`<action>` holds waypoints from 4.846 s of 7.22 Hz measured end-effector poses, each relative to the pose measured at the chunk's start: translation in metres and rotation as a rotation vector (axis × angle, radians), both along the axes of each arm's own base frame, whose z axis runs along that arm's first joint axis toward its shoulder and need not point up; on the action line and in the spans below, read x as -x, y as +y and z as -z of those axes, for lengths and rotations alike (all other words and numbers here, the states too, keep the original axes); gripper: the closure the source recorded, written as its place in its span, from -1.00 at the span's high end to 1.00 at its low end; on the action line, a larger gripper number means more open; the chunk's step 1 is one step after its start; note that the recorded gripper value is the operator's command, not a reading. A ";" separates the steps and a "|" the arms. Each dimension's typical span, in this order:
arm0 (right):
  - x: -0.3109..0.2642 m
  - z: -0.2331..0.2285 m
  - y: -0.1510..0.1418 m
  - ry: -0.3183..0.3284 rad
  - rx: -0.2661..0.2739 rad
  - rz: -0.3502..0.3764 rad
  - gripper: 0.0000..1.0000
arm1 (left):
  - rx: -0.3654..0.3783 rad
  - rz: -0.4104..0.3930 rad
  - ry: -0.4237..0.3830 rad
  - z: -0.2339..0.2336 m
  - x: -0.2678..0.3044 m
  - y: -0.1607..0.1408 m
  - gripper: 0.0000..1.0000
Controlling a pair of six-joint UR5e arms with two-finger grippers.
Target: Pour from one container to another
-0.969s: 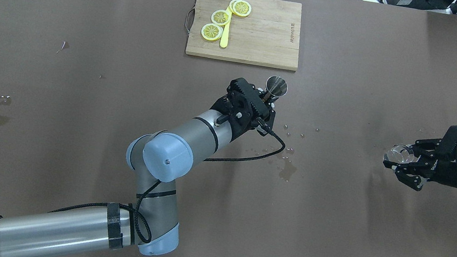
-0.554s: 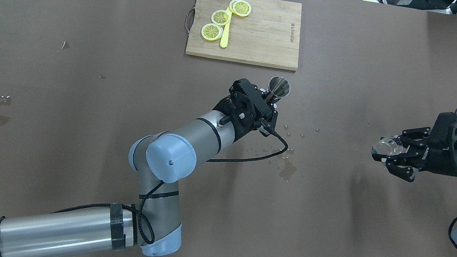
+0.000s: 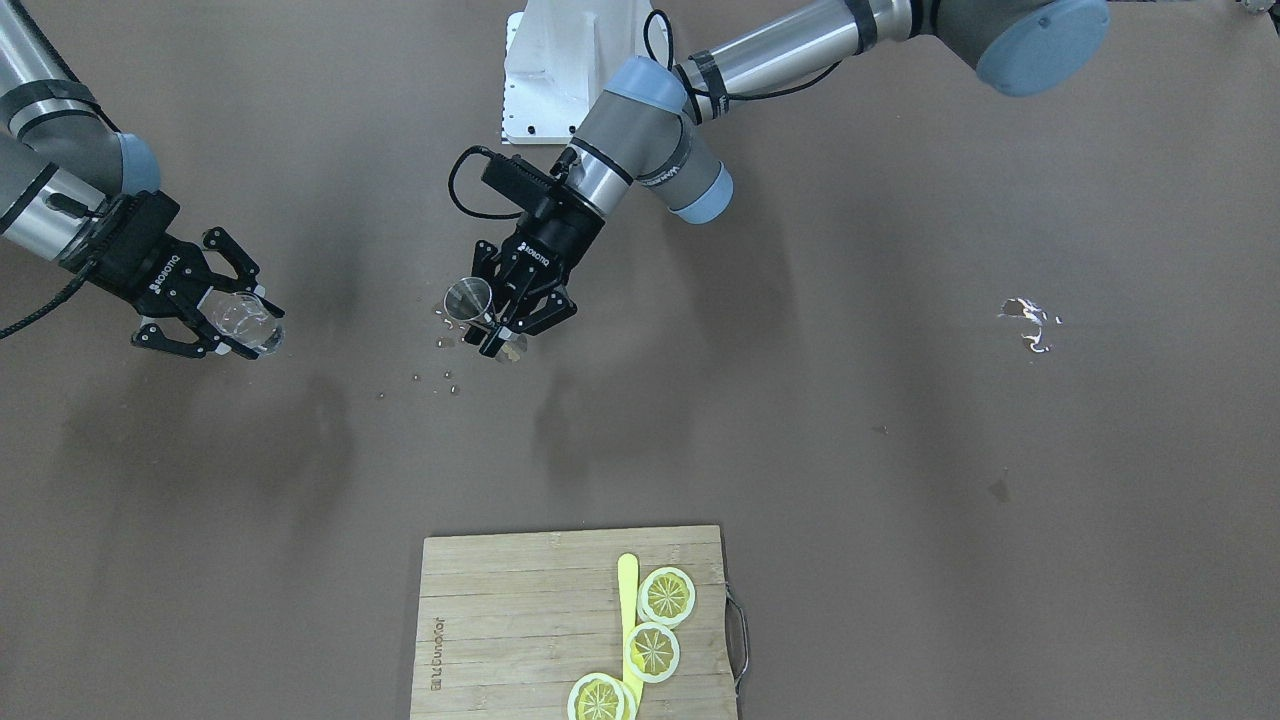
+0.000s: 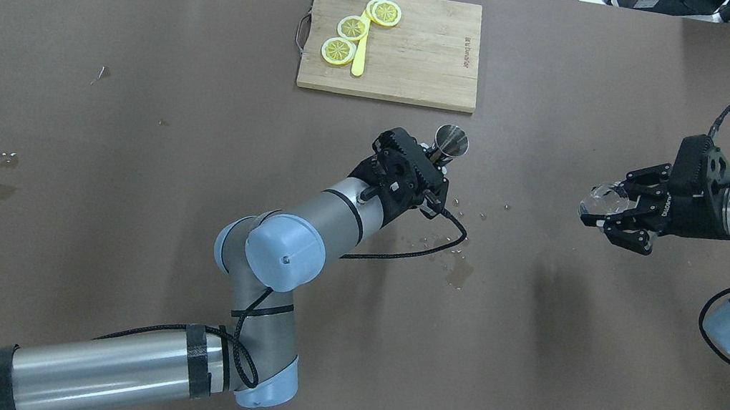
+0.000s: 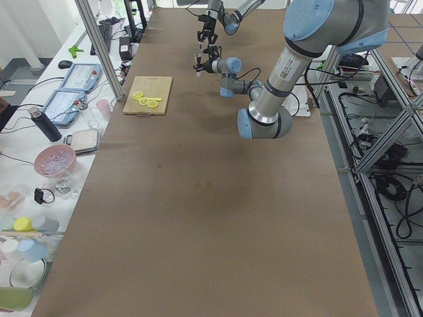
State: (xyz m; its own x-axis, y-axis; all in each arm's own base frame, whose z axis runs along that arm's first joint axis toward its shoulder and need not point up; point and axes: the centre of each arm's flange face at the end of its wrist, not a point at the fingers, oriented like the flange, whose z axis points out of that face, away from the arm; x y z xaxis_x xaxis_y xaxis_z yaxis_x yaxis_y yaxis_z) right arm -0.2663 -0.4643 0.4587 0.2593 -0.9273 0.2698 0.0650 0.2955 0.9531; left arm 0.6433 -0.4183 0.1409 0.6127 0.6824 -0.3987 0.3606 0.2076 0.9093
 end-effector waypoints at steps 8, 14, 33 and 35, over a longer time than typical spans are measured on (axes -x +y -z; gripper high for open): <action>-0.022 0.128 0.000 0.230 -0.090 0.061 -1.00 | 0.002 0.005 -0.001 -0.003 0.001 0.000 -1.00; 0.015 0.198 -0.032 0.338 -0.106 0.107 -1.00 | 0.001 0.007 -0.003 -0.003 0.001 0.000 -1.00; 0.092 0.277 -0.028 0.549 -0.181 0.132 -1.00 | 0.002 0.010 -0.005 -0.004 0.001 -0.002 -1.00; 0.096 0.281 -0.028 0.555 -0.182 0.133 -1.00 | 0.002 0.010 -0.005 -0.004 0.001 -0.002 -1.00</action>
State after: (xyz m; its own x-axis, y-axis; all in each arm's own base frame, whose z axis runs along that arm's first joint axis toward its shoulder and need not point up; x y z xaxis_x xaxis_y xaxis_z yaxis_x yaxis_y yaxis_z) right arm -0.3625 -0.4925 0.1780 0.1944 -0.9802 -0.0388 0.5926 0.0858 0.8009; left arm 0.6424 -0.4199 0.1450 0.6212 0.6756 -0.3971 0.3583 0.2057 0.9107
